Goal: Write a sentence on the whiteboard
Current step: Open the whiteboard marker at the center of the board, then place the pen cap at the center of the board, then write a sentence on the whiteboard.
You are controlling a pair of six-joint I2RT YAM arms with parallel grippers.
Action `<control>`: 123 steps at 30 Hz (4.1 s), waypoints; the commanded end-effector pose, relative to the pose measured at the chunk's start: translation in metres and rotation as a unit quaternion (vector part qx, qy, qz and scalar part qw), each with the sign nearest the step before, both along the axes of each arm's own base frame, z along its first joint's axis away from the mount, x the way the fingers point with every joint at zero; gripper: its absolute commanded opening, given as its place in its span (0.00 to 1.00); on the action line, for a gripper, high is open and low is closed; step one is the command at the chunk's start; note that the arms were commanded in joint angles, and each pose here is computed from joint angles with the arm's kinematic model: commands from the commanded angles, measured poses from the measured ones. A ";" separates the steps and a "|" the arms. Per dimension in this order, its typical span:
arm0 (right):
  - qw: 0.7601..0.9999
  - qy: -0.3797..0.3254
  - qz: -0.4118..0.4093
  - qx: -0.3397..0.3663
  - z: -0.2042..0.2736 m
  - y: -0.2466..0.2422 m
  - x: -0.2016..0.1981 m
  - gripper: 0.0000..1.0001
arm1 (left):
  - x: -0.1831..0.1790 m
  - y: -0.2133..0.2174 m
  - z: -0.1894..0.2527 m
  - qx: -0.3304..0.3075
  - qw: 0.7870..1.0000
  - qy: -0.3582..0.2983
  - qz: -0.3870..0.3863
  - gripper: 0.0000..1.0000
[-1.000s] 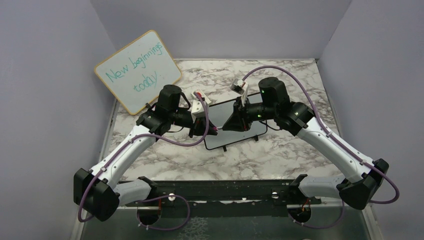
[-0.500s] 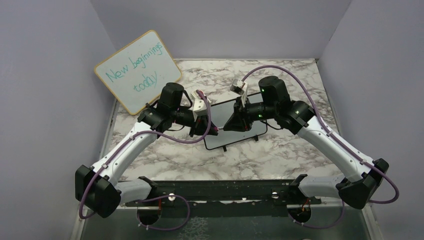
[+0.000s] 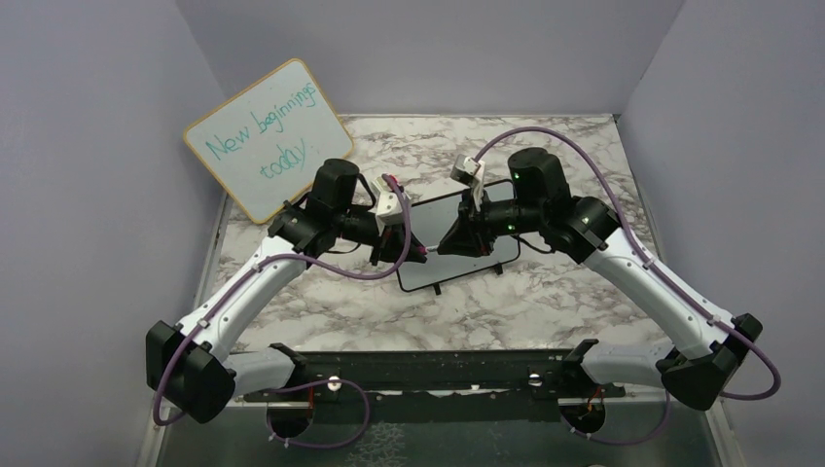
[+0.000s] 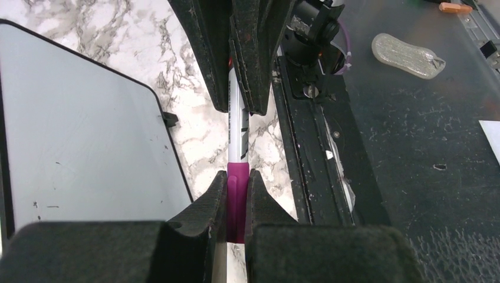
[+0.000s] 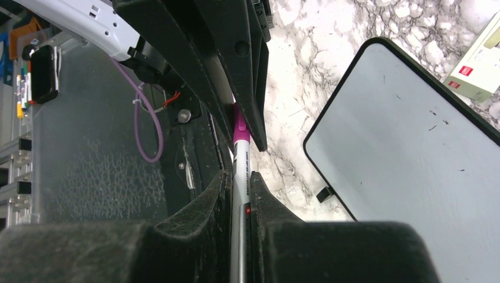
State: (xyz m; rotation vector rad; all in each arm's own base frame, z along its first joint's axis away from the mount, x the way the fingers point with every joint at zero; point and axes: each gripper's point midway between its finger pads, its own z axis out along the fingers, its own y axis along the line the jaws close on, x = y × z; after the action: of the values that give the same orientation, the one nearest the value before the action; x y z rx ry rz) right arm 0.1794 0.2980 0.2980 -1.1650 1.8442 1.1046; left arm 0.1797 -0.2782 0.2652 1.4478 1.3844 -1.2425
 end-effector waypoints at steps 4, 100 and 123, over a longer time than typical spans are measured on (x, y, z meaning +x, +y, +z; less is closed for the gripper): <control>1.000 -0.018 0.016 0.000 0.013 -0.020 -0.025 0.00 | 0.005 0.013 -0.006 0.006 0.999 -0.026 0.031 0.00; 0.947 -0.111 -0.299 -0.045 -0.031 -0.081 0.064 0.00 | 0.174 0.190 -0.169 0.146 0.633 0.217 0.729 0.76; 0.918 -0.118 -0.373 -0.070 -0.055 -0.025 0.053 0.00 | 0.150 0.109 -0.024 0.000 0.858 0.108 0.503 0.92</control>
State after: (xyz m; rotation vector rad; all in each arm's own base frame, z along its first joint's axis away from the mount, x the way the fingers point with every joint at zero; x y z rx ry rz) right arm 0.2271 0.2601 0.2163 -0.6329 2.0319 0.3691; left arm 0.3371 -0.1419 0.2033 0.2058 2.0416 -0.5340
